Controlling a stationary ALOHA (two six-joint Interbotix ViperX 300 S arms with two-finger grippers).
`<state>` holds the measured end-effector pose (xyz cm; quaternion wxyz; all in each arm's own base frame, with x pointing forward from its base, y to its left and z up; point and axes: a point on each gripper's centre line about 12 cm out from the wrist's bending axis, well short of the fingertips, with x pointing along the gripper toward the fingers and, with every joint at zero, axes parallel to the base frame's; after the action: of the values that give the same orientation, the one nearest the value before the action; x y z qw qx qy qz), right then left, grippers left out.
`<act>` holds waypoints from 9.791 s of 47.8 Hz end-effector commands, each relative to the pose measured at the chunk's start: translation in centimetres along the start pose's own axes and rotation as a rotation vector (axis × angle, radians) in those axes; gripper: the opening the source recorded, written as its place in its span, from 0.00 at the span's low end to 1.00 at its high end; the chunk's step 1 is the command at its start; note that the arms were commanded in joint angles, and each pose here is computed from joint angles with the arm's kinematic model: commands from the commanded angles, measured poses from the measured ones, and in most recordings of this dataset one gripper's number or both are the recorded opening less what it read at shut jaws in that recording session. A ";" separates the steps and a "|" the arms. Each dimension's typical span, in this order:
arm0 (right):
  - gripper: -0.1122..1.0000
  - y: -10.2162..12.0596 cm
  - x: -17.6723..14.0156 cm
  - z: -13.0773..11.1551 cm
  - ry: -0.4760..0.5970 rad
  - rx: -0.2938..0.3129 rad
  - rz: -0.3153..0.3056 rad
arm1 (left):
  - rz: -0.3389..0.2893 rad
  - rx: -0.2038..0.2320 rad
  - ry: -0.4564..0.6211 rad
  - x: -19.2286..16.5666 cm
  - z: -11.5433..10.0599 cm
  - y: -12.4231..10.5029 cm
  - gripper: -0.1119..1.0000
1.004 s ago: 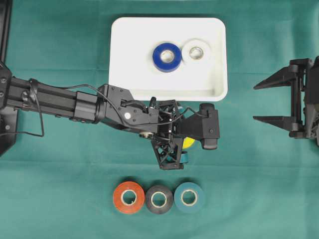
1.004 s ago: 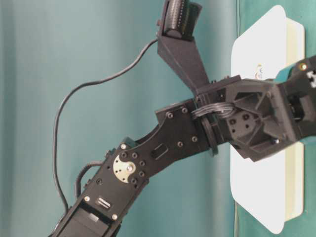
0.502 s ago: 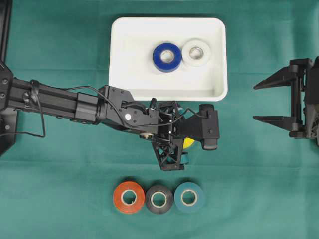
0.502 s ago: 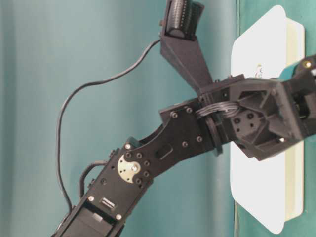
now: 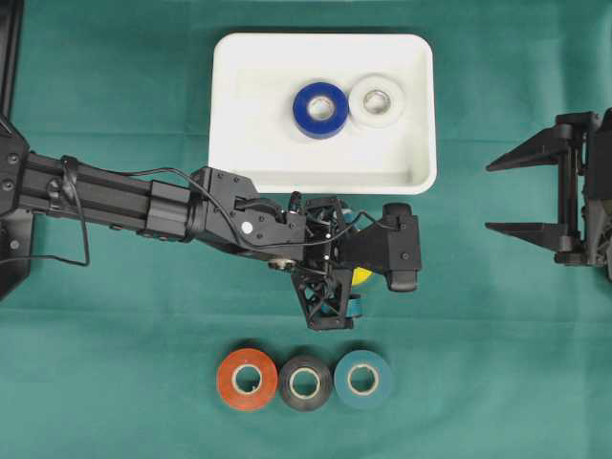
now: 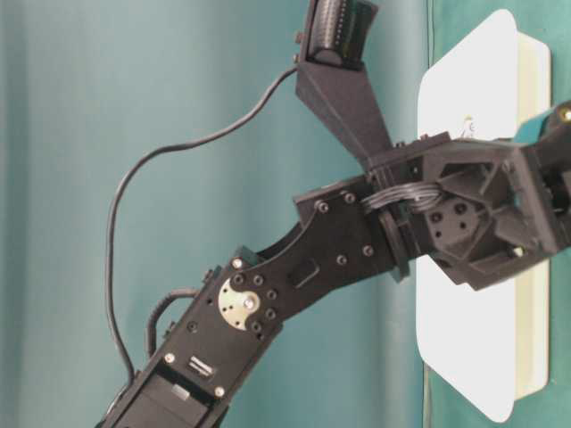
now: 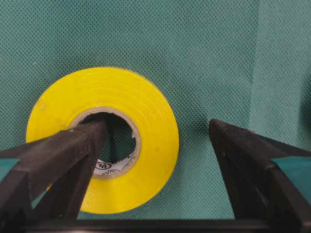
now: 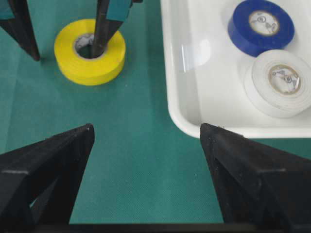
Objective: Pick up the tape from a random location and place it into the white case.
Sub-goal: 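Lower the left gripper onto the yellow tape's rim, then close the left gripper on the yellow tape and lift it, then carry the yellow tape to the tray's upper left corner, then lower the yellow tape into the tray left of the blue tape and open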
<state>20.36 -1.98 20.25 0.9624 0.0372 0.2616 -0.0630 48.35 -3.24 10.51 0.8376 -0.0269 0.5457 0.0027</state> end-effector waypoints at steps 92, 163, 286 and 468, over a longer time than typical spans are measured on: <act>0.88 0.1 -0.1 1.1 -0.030 0.000 0.003 | -0.027 0.022 -0.173 -15.8 4.6 -1.5 0.30; 0.88 0.0 0.2 0.9 -0.014 0.000 0.000 | -0.022 0.028 -0.202 -21.1 5.7 -1.5 0.30; 0.88 0.0 0.2 0.9 -0.012 -0.019 -0.004 | 0.196 -0.283 -0.241 -23.4 -4.6 14.9 0.30; 0.88 -0.1 0.2 0.9 -0.009 -0.023 -0.007 | 0.219 -0.377 -0.108 -7.2 -6.8 21.3 0.30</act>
<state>20.46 -2.09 19.96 0.9602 0.0263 0.2706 -0.0635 37.93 17.86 12.16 0.8289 -0.1290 0.5072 0.1975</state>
